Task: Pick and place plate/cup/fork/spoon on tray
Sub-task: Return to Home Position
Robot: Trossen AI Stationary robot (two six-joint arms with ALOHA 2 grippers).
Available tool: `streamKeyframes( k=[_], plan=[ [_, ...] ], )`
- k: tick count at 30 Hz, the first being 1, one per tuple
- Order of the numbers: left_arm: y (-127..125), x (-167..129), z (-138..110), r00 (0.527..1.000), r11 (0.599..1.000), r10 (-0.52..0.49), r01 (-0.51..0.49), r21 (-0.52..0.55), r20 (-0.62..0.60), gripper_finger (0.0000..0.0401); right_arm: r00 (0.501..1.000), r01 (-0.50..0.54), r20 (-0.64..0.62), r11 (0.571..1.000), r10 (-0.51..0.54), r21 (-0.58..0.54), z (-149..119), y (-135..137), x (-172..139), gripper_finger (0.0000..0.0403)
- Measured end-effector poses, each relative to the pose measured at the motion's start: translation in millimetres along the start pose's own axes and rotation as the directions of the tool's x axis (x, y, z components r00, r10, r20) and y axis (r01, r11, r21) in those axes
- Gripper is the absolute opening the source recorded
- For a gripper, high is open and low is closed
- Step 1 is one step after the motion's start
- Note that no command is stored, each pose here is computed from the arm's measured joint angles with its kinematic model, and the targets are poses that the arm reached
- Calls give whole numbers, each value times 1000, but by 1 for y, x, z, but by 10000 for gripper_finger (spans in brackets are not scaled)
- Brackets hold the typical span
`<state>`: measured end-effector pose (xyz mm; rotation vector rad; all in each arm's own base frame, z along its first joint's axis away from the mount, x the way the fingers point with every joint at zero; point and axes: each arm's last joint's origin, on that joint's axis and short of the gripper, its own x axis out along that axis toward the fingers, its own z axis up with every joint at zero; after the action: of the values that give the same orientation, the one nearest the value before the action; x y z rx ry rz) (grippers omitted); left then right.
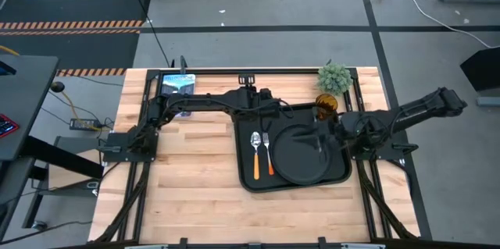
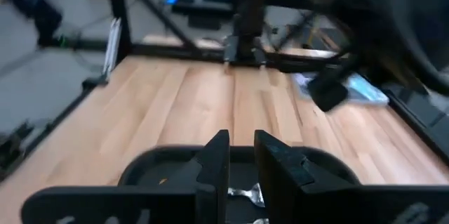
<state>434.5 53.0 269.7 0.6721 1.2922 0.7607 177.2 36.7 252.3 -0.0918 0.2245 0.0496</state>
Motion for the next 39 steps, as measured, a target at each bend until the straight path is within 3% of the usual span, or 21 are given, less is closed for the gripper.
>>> streamKeyframes(
  k=[3, 9, 14, 19, 29, 34, 39],
  plan=[
    [0, -2, 0, 1000, 1000, -1, 1, 29, 5, 25, 998, 28, 55, 996, -33, 86, -15, -5, -4, 75],
    [-4, -12, 0, 999, 999, -33, 33, 8, 29, 5, 990, 58, 120, 986, -77, 155, -44, -12, -10, 75],
    [-19, -30, 1, 993, 995, -96, 96, 4, 70, 11, 976, 46, 201, 984, -81, 170, -64, -15, -18, 75],
    [-33, -55, 0, 983, 989, -139, 132, 64, 119, 7, 964, 68, 245, 985, -106, 159, -71, -18, -25, 75],
    [-39, -91, -4, 913, 938, -344, 325, 117, 219, 8, 946, 104, 281, 973, -161, 208, -90, -21, -36, 75],
    [-51, -106, -6, 866, 897, -440, 409, 169, 236, 8, 935, 101, 308, 964, -177, 248, -87, -22, -38, 75],
    [-65, -125, -9, 841, 877, -475, 427, 220, 259, 8, 904, 217, 296, 928, -309, 304, -87, -26, -39, 75]
  ],
)
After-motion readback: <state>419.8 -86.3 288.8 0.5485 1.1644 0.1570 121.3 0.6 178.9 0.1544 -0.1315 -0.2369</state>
